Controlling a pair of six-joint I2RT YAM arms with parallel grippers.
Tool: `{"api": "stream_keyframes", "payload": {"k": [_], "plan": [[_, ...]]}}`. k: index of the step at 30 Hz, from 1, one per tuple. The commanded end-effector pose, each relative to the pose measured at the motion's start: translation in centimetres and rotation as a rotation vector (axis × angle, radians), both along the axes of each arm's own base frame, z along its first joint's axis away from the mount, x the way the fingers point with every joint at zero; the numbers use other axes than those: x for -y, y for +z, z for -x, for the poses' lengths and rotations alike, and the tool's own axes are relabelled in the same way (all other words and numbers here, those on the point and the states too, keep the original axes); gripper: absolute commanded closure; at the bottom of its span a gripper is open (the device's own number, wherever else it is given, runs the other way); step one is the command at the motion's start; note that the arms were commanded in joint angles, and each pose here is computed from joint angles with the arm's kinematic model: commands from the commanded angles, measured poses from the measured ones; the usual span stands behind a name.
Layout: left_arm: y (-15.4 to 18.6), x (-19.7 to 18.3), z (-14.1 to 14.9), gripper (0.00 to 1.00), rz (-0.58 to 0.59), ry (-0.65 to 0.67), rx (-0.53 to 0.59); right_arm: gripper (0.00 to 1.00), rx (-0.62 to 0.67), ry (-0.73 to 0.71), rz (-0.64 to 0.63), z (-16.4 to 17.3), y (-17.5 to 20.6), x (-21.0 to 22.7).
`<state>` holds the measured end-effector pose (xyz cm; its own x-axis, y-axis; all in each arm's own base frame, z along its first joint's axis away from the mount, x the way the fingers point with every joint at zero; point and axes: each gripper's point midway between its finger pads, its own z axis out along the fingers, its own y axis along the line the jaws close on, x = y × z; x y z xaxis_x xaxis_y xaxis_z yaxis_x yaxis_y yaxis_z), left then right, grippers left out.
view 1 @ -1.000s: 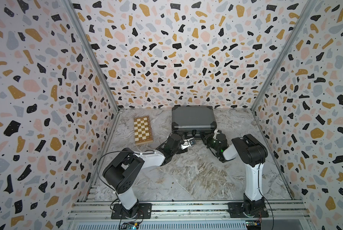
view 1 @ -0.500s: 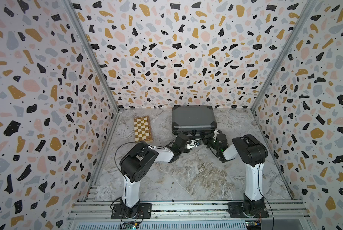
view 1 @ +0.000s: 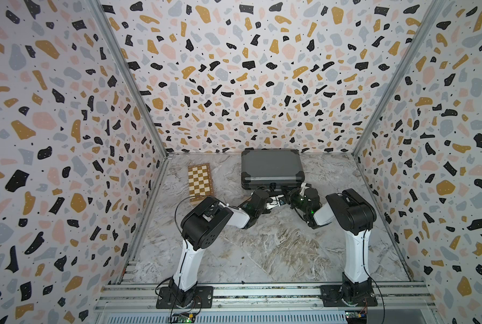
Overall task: Open the poker set cases
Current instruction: Pick up the poker set case from the center of the board.
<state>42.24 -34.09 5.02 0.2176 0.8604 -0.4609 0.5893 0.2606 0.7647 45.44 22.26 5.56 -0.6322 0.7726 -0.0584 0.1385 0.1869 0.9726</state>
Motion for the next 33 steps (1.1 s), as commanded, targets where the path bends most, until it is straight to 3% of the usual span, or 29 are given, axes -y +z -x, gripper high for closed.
{"api": "stream_keyframes", "payload": {"k": [1, 4, 13, 21, 24, 29, 33], "plan": [[0.4, 1.0, -0.7, 0.5, 0.006, -0.004, 0.043, 1.0, -0.005, 0.058, 0.004, 0.5, 0.4, -1.0], [0.0, 1.1, -0.8, 0.56, -0.003, -0.007, 0.044, 1.0, -0.005, 0.06, 0.004, 0.5, 0.4, -1.0], [0.5, 1.2, -1.1, 1.0, -0.018, 0.008, 0.093, 1.0, 0.003, 0.055, -0.01, 0.3, 1.2, -0.9], [2.6, 1.7, -0.7, 1.0, -0.028, 0.008, 0.138, 1.0, 0.012, 0.047, -0.009, 0.2, 3.0, 0.2], [4.3, 1.8, -0.4, 1.0, 0.02, 0.019, 0.092, 0.88, 0.018, 0.043, 0.0, 0.3, 3.7, 1.2], [6.3, 2.5, 0.9, 1.0, 0.074, 0.036, -0.136, 0.71, 0.032, 0.027, 0.028, 1.0, 4.7, 3.8], [8.8, 3.1, 0.9, 1.0, 0.141, 0.046, -0.156, 0.63, 0.035, 0.022, 0.103, 2.2, 5.2, 6.3]]}}
